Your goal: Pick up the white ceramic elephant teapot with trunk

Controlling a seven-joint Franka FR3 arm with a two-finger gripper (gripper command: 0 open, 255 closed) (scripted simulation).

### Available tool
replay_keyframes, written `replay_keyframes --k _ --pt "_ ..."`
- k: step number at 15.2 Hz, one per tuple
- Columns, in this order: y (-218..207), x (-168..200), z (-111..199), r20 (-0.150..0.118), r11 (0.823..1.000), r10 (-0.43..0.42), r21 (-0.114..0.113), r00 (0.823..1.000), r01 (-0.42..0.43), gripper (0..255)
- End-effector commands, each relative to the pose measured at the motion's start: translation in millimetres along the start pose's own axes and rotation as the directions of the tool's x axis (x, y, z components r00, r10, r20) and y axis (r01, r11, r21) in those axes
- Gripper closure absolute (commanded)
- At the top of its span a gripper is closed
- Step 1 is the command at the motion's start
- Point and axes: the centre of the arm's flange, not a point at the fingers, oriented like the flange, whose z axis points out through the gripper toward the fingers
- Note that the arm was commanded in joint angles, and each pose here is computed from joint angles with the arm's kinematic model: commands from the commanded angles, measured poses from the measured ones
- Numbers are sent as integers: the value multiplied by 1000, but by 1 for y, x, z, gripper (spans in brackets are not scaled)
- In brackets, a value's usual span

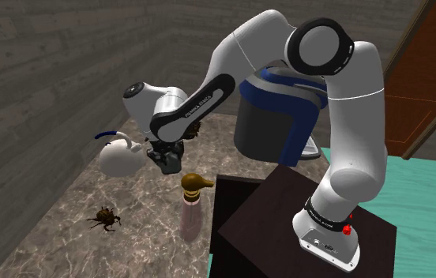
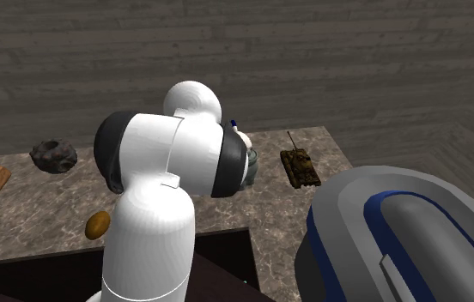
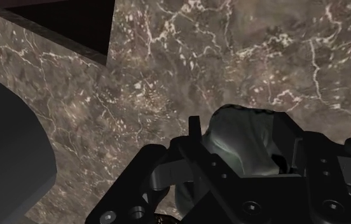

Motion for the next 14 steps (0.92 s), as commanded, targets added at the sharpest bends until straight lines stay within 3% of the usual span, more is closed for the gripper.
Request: replay_keyframes --k 1,14 --pt "3 1 -10 0 1000 0 1 1000 0 255" --pt "20 8 -66 0 1000 0 1 1000 0 255"
